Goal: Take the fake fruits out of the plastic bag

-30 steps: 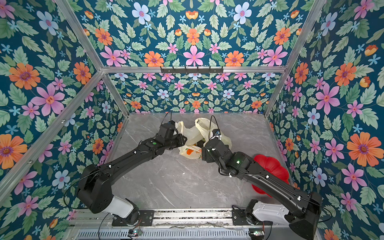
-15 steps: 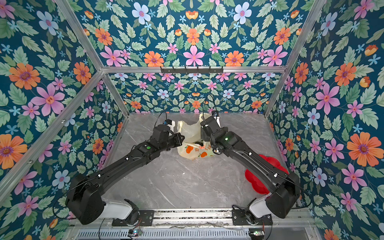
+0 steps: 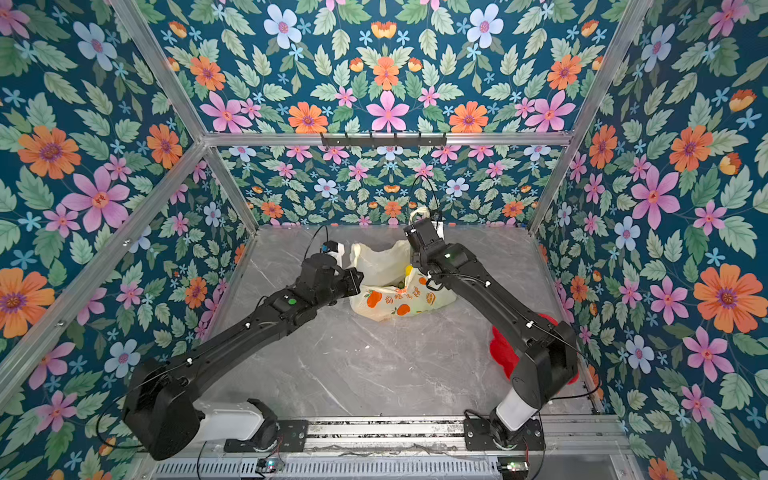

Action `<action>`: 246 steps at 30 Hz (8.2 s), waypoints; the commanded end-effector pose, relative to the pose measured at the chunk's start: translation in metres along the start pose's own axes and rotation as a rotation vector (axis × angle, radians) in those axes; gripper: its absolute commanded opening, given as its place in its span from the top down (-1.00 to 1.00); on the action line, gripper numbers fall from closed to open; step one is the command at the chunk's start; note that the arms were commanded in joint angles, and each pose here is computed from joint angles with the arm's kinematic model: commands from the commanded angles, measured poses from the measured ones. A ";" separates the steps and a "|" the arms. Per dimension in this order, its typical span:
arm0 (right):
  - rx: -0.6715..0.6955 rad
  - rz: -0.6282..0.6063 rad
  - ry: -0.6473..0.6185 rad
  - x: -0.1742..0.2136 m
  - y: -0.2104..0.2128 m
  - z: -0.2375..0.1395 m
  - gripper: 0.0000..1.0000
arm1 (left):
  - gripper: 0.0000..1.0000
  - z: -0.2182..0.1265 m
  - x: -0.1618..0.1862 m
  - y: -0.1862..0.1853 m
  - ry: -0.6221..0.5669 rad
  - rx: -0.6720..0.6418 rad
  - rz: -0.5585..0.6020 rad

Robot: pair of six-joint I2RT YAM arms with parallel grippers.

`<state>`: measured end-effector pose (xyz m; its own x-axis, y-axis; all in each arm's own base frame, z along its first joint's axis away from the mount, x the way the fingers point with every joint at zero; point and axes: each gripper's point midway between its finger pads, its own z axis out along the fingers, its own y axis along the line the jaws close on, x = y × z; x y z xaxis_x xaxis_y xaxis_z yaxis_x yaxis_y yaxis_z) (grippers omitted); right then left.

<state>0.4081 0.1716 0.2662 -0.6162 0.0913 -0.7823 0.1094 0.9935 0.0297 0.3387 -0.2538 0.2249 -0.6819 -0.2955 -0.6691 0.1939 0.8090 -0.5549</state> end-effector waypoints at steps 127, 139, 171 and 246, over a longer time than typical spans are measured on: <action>-0.461 0.506 0.132 0.151 -0.048 -0.025 1.00 | -0.16 0.040 0.066 0.130 0.409 -0.776 0.481; -0.378 0.460 0.101 0.123 -0.069 -0.004 1.00 | 1.00 0.032 -0.006 0.116 0.134 -0.357 0.118; -0.206 -0.148 0.057 0.081 -0.054 -0.082 -0.90 | 1.00 0.008 -0.020 0.063 -0.034 -0.126 0.246; -0.500 -0.020 0.123 0.114 0.055 -0.036 1.00 | -0.54 -0.008 -0.020 0.030 -0.058 -0.477 0.225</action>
<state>0.3123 0.2420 0.1947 -0.7333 0.0395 -0.6788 -0.2703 0.8991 0.3443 0.3502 -0.2187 0.2394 -0.5865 -0.1260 -0.8001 -0.0121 0.9891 -0.1469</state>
